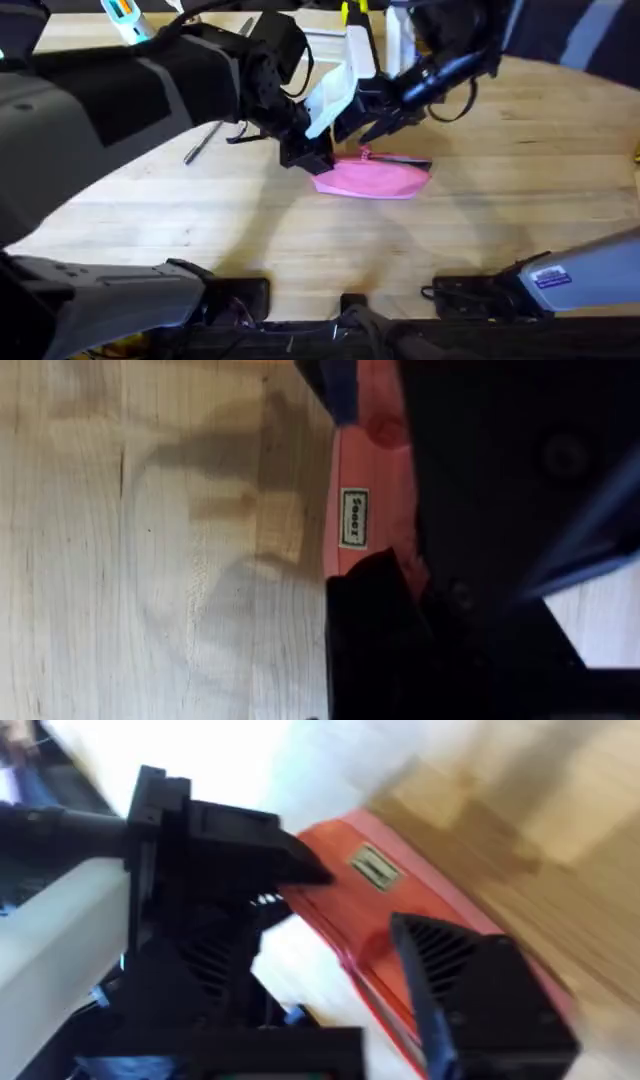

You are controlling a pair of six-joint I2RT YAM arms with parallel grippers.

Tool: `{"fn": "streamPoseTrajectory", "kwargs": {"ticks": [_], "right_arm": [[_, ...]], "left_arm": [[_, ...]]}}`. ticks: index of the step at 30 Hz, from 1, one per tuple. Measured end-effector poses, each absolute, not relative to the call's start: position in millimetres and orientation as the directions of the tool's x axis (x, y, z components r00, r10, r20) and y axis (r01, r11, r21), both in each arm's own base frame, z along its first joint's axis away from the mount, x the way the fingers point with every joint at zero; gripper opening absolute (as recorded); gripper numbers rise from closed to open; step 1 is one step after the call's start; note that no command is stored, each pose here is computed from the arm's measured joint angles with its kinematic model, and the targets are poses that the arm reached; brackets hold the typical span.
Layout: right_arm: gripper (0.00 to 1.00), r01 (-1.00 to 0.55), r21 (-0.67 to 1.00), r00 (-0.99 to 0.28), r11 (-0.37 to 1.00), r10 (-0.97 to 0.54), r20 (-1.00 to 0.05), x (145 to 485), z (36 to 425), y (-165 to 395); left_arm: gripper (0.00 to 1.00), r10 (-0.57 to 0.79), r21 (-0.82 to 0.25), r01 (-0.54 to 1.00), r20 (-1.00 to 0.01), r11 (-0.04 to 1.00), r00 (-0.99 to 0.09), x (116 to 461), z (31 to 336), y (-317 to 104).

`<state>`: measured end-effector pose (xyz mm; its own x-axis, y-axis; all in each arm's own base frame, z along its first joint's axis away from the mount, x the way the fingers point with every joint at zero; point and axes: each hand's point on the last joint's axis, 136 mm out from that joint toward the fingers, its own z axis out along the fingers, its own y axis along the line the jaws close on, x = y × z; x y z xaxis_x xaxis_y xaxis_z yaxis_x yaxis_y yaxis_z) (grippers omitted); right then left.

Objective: Unzip the bag, pick up the pens from the table one at a time and place them inside, then zip the bag closed.

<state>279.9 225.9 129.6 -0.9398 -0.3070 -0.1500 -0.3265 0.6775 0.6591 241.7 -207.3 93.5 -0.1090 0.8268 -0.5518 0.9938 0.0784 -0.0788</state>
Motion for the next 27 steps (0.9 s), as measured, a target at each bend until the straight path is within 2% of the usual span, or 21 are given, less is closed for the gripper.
{"fn": "streamPoseTrajectory", "kwargs": {"ticks": [2,5,10,13,14,15,18,19,20,22,27], "right_arm": [[0.833,-0.333,0.609,-0.941,0.72,-0.299,-0.161,286,138,211],[0.92,-0.344,0.506,-0.939,0.791,-0.289,-0.187,297,155,184],[0.989,-0.344,0.331,-0.932,0.879,-0.278,-0.231,310,183,142],[0.996,-0.358,0.259,-0.919,0.897,-0.29,-0.266,315,199,129],[0.996,-0.37,0.24,-0.912,0.897,-0.302,-0.279,315,205,126],[0.996,-0.382,0.224,-0.904,0.897,-0.312,-0.292,316,210,124],[0.996,-0.413,0.183,-0.885,0.892,-0.345,-0.312,312,222,119],[0.996,-0.422,0.172,-0.879,0.89,-0.355,-0.318,310,225,117],[0.996,-0.429,0.162,-0.874,0.889,-0.363,-0.325,308,228,116],[0.997,-0.441,0.146,-0.862,0.886,-0.372,-0.344,305,236,113],[0.997,-0.461,0.112,-0.821,0.88,-0.376,-0.43,299,261,111]], "left_arm": [[0.042,0.827,-0.079,0.994,-0.552,0.078,-0.109,242,94,-207],[0.042,0.827,-0.079,0.994,-0.552,0.079,-0.109,242,94,-207],[0.042,0.828,-0.078,0.994,-0.55,0.079,-0.109,242,93,-207],[0.044,0.828,-0.077,0.994,-0.55,0.079,-0.108,242,93,-207],[0.098,0.829,-0.075,0.994,-0.549,0.078,-0.107,242,93,-207],[0.211,0.829,-0.073,0.994,-0.549,0.079,-0.106,243,93,-207],[0.634,0.831,-0.07,0.994,-0.546,0.082,-0.107,243,93,-206],[0.817,0.832,-0.07,0.994,-0.545,0.083,-0.108,244,93,-206],[0.938,0.832,-0.071,0.994,-0.544,0.085,-0.11,244,93,-206],[0.988,0.832,-0.07,0.994,-0.543,0.086,-0.11,244,93,-206],[0.993,0.833,-0.07,0.994,-0.543,0.086,-0.11,244,92,-206]]}}
